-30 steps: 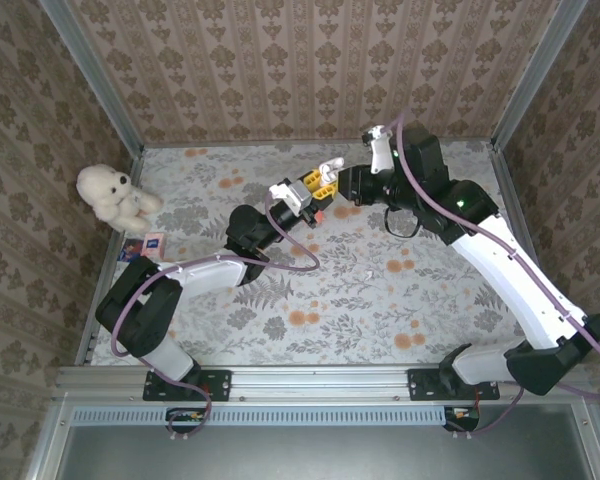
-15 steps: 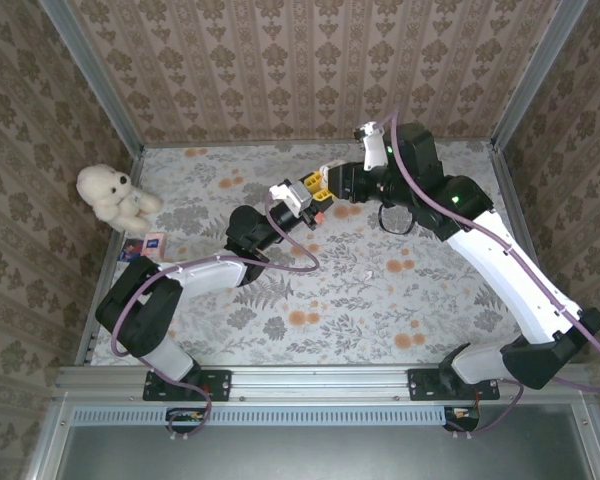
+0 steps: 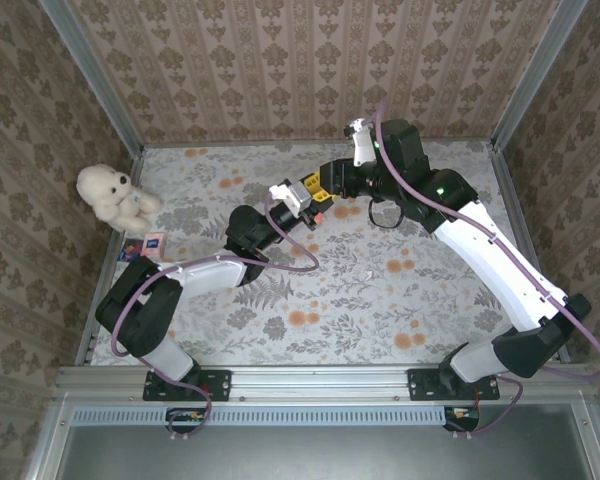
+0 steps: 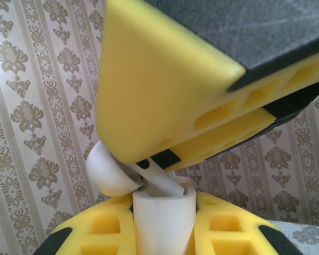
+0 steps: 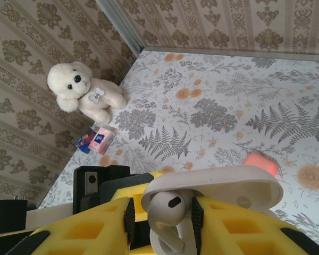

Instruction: Insert wireless bluetooth earbuds into charging case

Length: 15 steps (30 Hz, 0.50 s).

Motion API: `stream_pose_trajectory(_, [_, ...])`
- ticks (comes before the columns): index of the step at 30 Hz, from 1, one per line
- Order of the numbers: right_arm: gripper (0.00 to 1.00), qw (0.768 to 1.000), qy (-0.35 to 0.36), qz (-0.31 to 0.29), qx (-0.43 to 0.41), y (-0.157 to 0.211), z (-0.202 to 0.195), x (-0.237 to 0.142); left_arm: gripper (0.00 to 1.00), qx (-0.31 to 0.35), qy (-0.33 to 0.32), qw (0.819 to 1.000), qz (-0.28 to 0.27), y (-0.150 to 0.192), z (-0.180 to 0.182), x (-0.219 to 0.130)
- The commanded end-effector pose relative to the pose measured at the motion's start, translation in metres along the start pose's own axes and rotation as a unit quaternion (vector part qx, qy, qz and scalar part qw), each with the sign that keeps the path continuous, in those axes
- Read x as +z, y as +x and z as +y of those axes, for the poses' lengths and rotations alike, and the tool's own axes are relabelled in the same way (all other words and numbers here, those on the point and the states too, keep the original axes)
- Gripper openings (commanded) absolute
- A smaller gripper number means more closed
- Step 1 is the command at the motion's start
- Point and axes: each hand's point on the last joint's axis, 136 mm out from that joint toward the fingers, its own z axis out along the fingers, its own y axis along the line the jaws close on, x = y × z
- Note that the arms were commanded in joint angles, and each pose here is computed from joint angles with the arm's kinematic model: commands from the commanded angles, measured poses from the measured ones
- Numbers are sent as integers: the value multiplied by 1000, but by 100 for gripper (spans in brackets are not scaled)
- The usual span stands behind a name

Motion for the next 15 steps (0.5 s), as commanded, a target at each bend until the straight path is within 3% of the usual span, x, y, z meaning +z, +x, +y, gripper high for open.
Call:
stream_pose_trajectory(1, [36, 1000, 11, -28, 6, -16, 1, -1, 0, 6, 12, 999, -36, -27, -2, -2])
stream_pose_trajectory(15, [22, 998, 17, -51, 26, -22, -2, -1, 0, 12, 19, 999, -40, -30, -4, -1])
